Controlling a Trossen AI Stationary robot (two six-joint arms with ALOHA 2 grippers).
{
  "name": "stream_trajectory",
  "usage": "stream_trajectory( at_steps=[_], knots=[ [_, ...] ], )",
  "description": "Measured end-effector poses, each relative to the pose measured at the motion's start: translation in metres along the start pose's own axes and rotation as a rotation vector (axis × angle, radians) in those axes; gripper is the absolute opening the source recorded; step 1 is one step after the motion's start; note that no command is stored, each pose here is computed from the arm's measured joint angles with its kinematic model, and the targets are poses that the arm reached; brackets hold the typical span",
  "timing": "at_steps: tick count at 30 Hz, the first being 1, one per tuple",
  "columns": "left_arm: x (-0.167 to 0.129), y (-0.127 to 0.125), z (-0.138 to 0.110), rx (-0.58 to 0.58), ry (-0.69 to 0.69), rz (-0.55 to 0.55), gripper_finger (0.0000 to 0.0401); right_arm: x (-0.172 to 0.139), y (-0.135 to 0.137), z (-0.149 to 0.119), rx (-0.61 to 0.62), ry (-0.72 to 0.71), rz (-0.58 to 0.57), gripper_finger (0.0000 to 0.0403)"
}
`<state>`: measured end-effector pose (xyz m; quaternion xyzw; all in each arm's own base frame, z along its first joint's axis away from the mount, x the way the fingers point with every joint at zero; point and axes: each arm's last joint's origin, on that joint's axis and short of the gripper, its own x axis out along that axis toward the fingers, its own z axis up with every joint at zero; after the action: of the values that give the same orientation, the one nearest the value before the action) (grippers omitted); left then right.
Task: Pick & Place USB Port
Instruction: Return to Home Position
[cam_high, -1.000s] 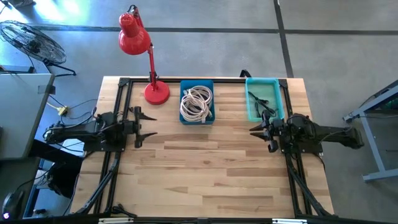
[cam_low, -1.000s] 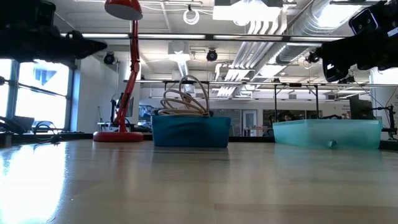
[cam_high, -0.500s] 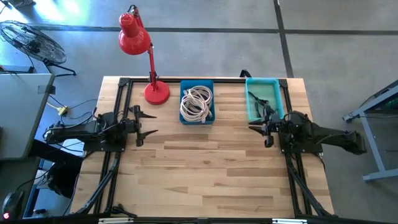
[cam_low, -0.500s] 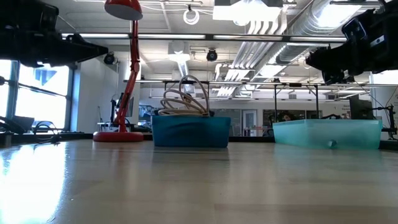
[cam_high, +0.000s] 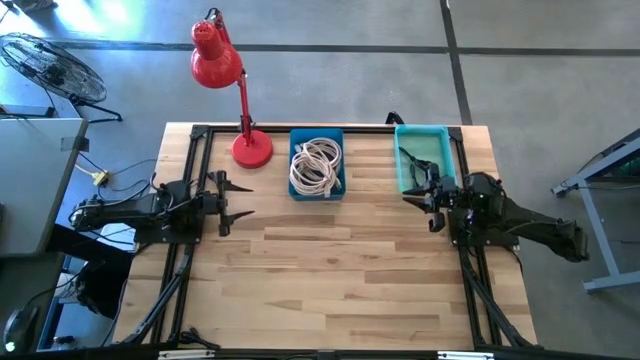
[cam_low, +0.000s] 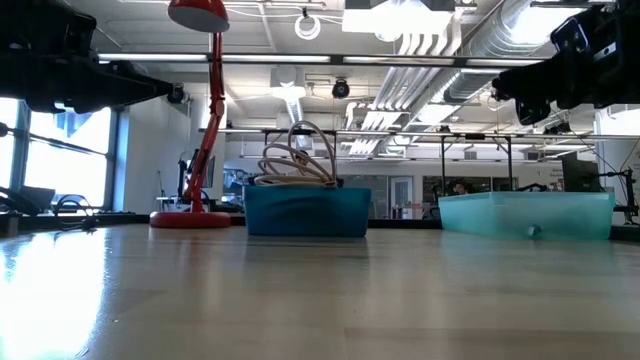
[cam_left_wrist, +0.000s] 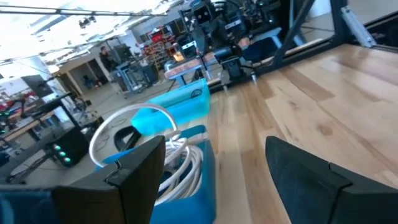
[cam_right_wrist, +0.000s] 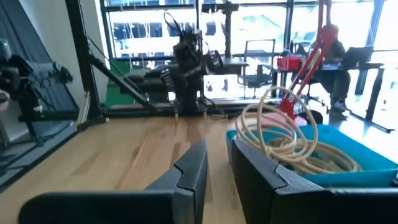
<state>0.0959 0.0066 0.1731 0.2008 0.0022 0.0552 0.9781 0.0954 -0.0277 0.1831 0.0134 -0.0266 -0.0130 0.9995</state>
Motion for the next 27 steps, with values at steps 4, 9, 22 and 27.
stream_trajectory(
  at_steps=[4, 9, 22, 27],
  knots=[
    [-0.0005, -0.0009, 0.0014, 0.002, -0.012, -0.048, 0.0272, 0.0, -0.0004, -0.0032, 0.009, 0.031, -0.007, 0.0067],
    [-0.0007, -0.001, 0.001, 0.002, -0.002, -0.05, 0.0272, 0.0, -0.0004, -0.004, 0.011, 0.038, -0.009, 0.0067],
    [0.0006, -0.0023, -0.0024, 0.008, -0.01, -0.039, 0.0272, 0.0, -0.0005, -0.0046, 0.002, 0.045, -0.009, 0.0067],
    [0.0006, -0.0024, -0.0026, 0.009, -0.009, -0.04, 0.0272, -0.0001, -0.0004, -0.0051, 0.006, 0.05, -0.009, 0.0067]
  ],
)
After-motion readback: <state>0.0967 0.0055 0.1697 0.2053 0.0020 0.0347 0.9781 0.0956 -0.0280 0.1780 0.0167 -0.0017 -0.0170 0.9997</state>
